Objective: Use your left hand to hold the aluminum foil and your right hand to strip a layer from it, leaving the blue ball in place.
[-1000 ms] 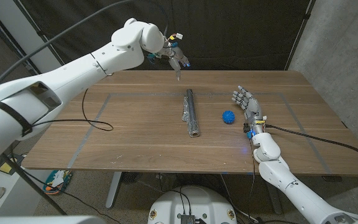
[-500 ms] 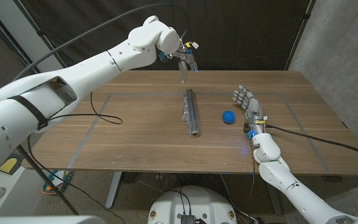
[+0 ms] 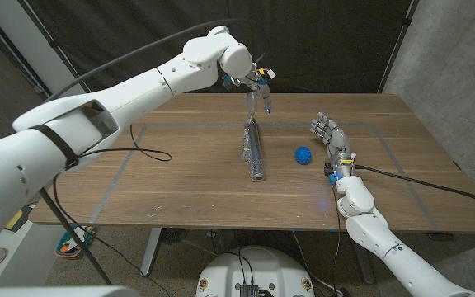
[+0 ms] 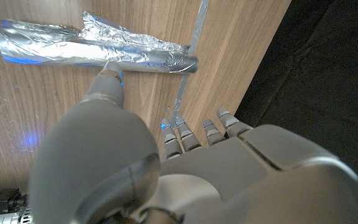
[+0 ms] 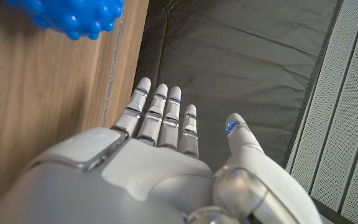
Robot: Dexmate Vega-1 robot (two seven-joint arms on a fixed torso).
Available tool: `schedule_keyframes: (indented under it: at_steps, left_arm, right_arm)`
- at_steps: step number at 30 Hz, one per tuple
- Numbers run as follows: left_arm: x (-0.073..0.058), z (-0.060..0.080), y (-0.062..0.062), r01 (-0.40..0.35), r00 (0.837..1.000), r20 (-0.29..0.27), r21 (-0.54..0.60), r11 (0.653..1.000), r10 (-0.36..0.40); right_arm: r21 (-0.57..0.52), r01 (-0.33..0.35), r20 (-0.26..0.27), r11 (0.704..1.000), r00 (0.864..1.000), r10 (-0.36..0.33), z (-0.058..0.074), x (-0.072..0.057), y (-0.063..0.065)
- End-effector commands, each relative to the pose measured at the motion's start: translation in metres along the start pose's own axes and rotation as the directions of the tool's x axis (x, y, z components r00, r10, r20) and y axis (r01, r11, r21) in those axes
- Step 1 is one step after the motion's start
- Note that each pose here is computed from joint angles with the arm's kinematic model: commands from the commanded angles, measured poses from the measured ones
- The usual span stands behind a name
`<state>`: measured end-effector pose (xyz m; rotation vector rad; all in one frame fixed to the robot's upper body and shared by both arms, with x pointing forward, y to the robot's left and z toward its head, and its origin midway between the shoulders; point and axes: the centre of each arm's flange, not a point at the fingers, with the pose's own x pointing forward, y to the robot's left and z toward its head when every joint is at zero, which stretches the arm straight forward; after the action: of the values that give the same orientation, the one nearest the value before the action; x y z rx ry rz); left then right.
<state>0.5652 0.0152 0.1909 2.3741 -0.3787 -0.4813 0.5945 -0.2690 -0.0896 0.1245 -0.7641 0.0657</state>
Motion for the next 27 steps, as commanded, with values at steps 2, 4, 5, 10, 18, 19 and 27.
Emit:
schedule_keyframes:
  at_steps: [2, 4, 5, 10, 18, 19, 27]
  left_arm:
    - [0.017, 0.021, -0.011, 0.049, 0.998, 0.028, 0.092, 0.995, -0.052]
    - [0.018, 0.023, -0.013, 0.050, 0.998, 0.024, 0.111, 0.993, -0.053]
    - [0.019, 0.024, -0.014, 0.053, 0.998, 0.026, 0.113, 0.992, -0.056]
    - [0.020, 0.029, -0.021, 0.051, 0.999, 0.013, 0.143, 0.988, -0.053]
    - [0.023, 0.044, -0.035, 0.011, 1.000, -0.024, 0.236, 0.972, -0.005]
    - [0.023, 0.045, -0.037, 0.007, 1.000, -0.020, 0.234, 0.972, -0.002]
    - [0.031, 0.048, -0.052, -0.061, 0.997, -0.031, 0.275, 0.959, 0.072]
  right_arm:
    - [-0.003, 0.006, 0.005, 1.000, 1.000, -0.006, 0.003, -0.005, 0.002]
    - [-0.002, 0.005, 0.008, 1.000, 1.000, -0.005, 0.003, -0.005, 0.002]
    - [-0.003, 0.002, 0.010, 1.000, 1.000, -0.002, 0.003, -0.005, 0.003]
    - [-0.009, -0.007, 0.019, 1.000, 1.000, 0.007, 0.005, -0.004, 0.005]
    - [-0.017, -0.017, 0.028, 1.000, 0.999, 0.017, 0.009, -0.004, 0.008]
    - [-0.017, -0.018, 0.028, 1.000, 0.999, 0.018, 0.009, -0.004, 0.008]
    - [-0.020, -0.025, 0.029, 0.999, 0.999, 0.025, 0.010, -0.006, 0.010]
